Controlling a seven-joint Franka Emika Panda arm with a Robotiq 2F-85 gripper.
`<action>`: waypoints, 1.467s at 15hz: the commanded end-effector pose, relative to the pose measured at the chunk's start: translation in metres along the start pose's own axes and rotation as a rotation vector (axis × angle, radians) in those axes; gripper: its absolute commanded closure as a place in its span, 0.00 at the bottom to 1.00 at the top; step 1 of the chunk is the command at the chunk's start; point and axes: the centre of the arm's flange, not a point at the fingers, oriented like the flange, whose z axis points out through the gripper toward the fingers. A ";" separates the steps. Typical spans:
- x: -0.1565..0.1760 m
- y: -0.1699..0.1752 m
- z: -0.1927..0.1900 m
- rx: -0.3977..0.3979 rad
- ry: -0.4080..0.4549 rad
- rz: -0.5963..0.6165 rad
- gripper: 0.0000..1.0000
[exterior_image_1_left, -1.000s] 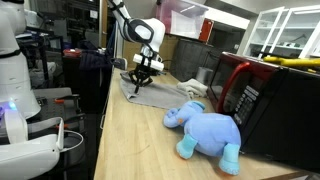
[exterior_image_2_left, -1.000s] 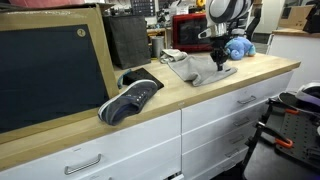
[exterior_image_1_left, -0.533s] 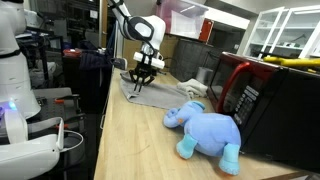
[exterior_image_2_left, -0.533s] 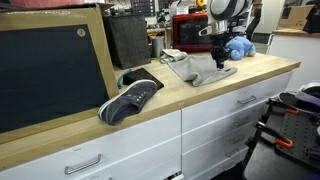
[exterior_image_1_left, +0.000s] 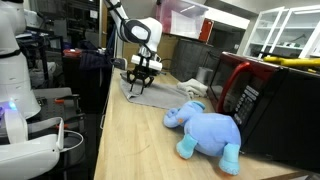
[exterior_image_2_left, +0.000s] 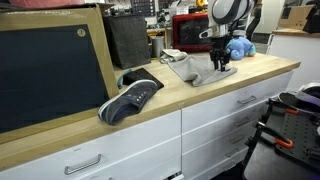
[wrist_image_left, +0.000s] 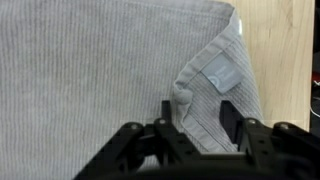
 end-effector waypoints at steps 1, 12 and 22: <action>-0.003 -0.006 0.003 -0.033 -0.002 -0.022 0.77; -0.042 -0.014 -0.025 0.013 0.020 -0.023 0.99; -0.154 -0.124 -0.035 0.371 -0.064 -0.309 0.69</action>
